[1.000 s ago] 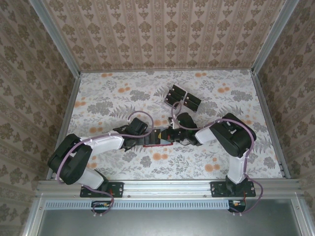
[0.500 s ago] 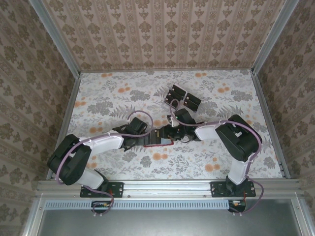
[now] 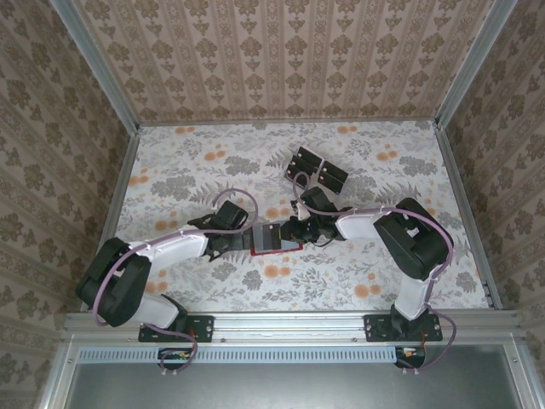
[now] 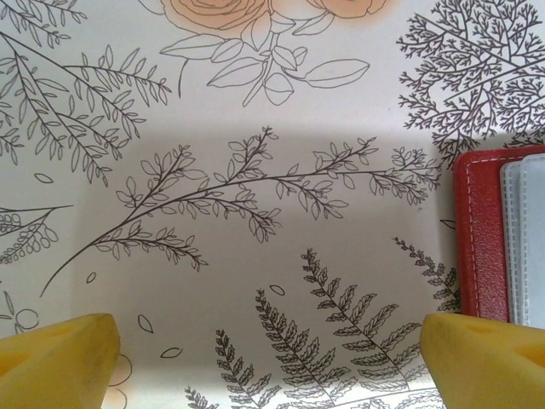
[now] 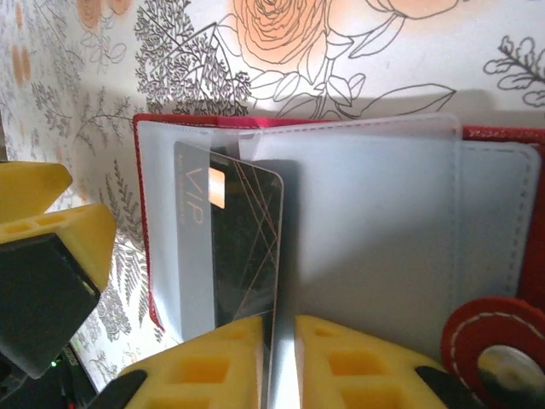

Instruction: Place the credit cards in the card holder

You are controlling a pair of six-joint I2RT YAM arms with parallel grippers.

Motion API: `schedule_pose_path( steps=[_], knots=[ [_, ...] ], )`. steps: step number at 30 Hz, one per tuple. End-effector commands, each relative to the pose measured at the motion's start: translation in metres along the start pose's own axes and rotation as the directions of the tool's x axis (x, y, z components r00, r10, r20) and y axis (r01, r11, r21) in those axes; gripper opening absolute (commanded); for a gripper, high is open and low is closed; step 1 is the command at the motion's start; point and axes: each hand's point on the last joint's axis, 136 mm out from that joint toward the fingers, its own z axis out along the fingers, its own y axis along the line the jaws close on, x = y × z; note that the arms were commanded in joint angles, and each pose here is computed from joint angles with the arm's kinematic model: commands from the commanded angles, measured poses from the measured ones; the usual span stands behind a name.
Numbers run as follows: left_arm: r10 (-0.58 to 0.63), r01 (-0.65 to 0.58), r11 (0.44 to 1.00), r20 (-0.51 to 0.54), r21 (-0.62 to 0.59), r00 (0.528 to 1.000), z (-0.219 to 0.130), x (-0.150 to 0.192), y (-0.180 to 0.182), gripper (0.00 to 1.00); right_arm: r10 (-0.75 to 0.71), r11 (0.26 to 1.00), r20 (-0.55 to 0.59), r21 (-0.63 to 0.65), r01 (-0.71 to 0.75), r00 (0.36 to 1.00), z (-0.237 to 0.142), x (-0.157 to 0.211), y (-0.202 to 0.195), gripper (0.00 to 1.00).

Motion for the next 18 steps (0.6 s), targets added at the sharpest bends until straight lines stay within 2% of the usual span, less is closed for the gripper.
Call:
schedule_pose_path(
  steps=[1, 18],
  knots=[
    [0.013, -0.014, 1.0, -0.034, -0.028, 0.999, 0.007, 0.006, 0.006, 1.0, 0.013, 0.999, -0.013, 0.032, -0.013, 1.0, 0.004, -0.002, -0.006, 0.14],
    [0.022, -0.023, 1.0, -0.059, -0.016, 0.998, 0.022, 0.009, -0.001, 1.0, 0.004, 1.0, -0.034, -0.012, -0.004, 0.999, 0.018, -0.002, 0.018, 0.11]
  ],
)
